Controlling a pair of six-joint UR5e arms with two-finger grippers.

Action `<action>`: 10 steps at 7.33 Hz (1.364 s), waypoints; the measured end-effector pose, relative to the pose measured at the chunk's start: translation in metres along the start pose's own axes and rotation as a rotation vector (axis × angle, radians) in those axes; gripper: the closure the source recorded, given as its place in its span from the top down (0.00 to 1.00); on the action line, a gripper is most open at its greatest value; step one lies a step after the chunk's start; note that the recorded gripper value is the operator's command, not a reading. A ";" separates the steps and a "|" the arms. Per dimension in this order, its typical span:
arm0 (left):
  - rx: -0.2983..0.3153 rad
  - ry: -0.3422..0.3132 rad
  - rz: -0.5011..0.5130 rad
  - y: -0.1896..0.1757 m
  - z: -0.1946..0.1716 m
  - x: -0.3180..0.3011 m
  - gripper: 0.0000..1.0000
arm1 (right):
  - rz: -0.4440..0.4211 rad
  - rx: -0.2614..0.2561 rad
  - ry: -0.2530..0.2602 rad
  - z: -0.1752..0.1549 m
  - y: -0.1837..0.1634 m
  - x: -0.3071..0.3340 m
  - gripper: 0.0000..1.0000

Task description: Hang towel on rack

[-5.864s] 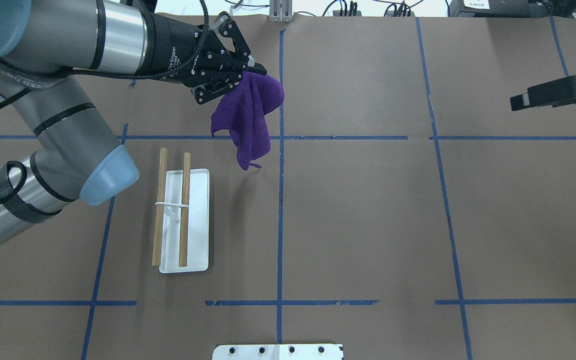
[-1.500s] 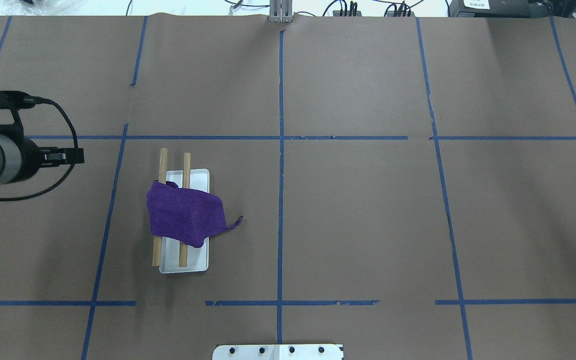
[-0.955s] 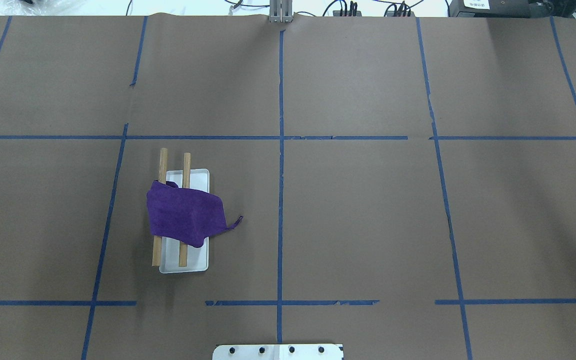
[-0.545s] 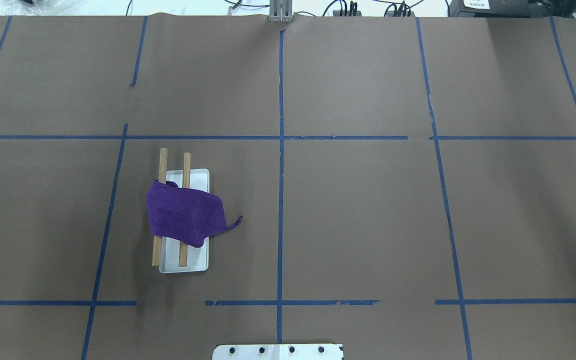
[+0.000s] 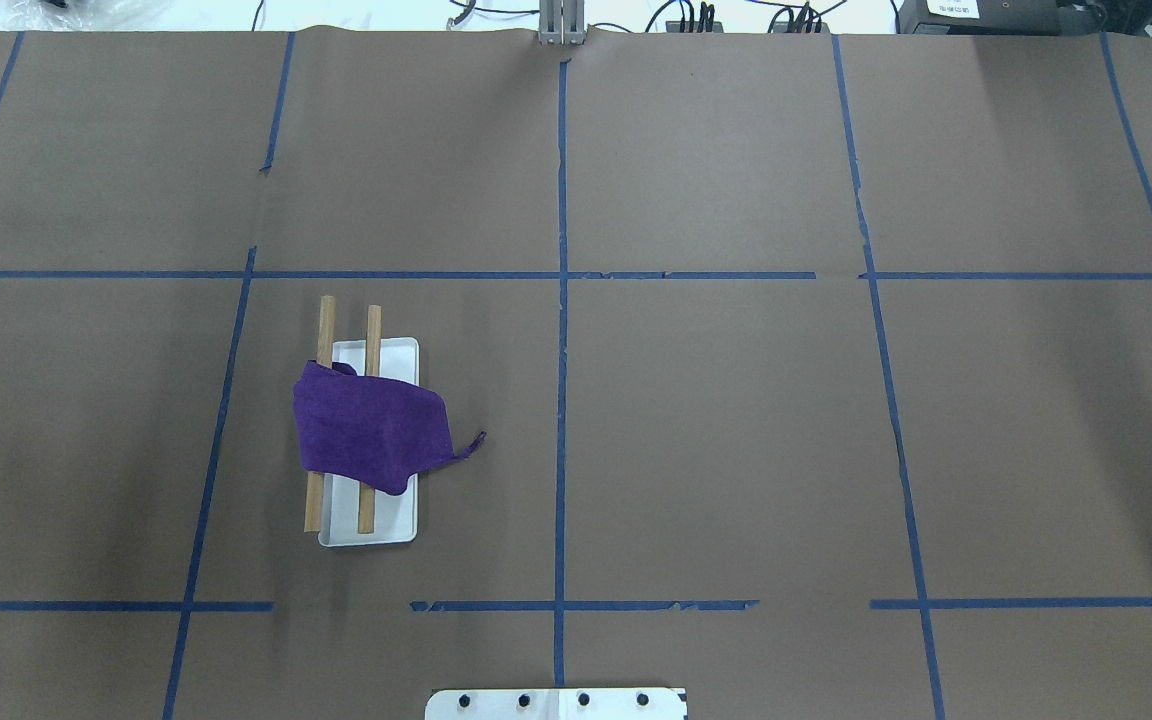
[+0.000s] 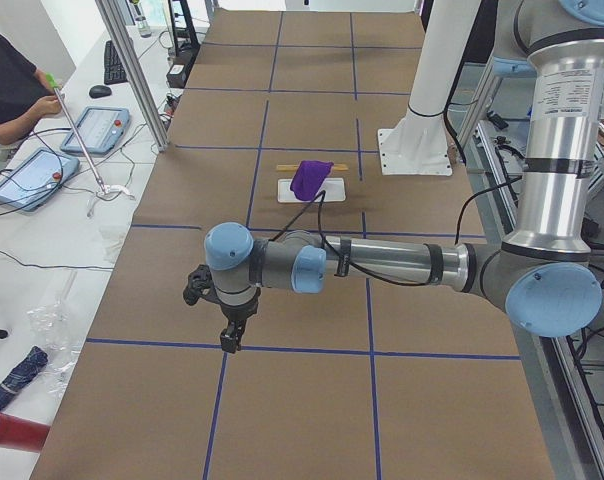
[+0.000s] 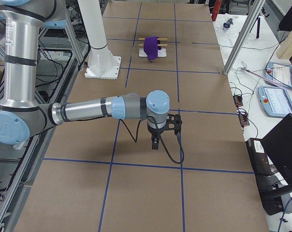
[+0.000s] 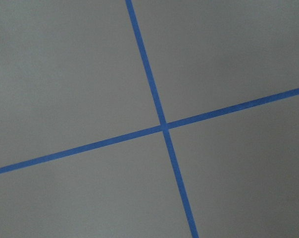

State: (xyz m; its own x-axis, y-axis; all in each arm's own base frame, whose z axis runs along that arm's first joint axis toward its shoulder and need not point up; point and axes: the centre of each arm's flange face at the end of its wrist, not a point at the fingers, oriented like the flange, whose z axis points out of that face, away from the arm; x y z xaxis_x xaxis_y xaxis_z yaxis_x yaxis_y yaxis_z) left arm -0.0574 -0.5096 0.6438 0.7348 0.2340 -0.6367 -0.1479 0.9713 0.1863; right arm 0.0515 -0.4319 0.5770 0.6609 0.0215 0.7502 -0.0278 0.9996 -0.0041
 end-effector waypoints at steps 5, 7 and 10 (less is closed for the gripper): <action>-0.044 0.010 -0.063 0.000 -0.010 0.005 1.00 | 0.041 -0.014 0.036 0.009 0.000 0.026 1.00; -0.039 0.009 -0.085 -0.002 -0.014 0.008 1.00 | 0.047 -0.008 0.064 0.010 -0.001 0.035 1.00; -0.028 0.007 -0.083 -0.004 -0.020 0.012 1.00 | 0.022 0.053 0.061 0.028 -0.008 0.082 1.00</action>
State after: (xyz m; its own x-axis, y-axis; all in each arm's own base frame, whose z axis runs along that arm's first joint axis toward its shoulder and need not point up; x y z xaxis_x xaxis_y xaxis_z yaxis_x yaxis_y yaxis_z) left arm -0.0614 -0.5096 0.6208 0.7409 0.1532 -0.6540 -0.1054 0.9881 0.1121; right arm 0.0852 -0.4385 0.6571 0.7040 0.0460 0.7087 -0.0815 0.9965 0.0162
